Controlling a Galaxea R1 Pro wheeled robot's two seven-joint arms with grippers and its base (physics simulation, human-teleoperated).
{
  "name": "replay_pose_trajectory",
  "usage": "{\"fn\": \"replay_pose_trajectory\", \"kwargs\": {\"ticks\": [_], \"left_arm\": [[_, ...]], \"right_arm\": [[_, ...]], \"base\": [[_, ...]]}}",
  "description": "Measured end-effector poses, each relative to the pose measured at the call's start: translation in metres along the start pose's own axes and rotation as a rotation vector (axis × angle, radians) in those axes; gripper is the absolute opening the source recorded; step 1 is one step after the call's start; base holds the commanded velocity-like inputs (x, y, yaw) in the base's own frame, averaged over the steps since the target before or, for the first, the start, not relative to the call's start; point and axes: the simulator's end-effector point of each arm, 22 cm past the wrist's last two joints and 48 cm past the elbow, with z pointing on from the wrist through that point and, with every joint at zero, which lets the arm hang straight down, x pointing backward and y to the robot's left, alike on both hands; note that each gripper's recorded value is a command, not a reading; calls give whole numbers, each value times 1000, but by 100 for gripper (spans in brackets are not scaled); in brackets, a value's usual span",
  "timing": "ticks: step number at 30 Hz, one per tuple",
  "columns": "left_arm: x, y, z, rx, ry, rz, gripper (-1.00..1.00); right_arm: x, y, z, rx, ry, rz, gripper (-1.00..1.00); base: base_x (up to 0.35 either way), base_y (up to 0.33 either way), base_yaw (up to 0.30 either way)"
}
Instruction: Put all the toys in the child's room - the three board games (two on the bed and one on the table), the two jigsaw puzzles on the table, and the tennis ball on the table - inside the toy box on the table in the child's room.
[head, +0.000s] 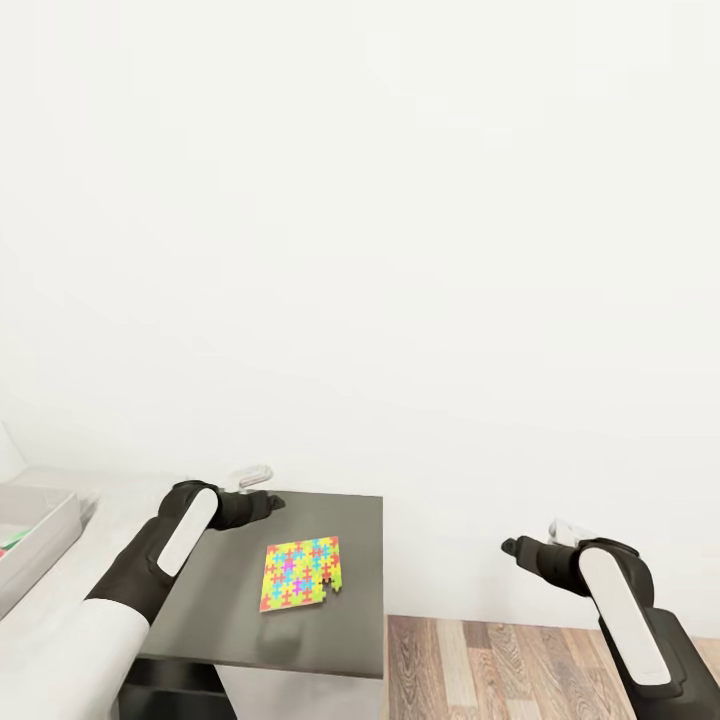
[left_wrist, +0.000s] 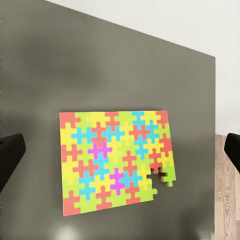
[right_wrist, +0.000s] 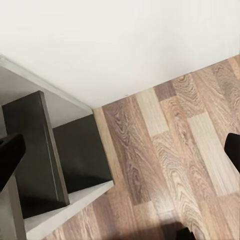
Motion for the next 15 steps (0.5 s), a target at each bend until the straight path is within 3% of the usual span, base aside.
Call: {"fn": "replay_pose_trajectory", "kwargs": {"ticks": [8, 15], "left_arm": [[18, 14, 13, -28, 48, -18, 100], [28, 27, 23, -89, 66, 8, 100]], "right_arm": [[1, -1, 3, 2, 4, 2, 100], [5, -2, 8, 6, 15, 2, 100]], "base": [[0, 0, 0], [0, 0, 0]]}}
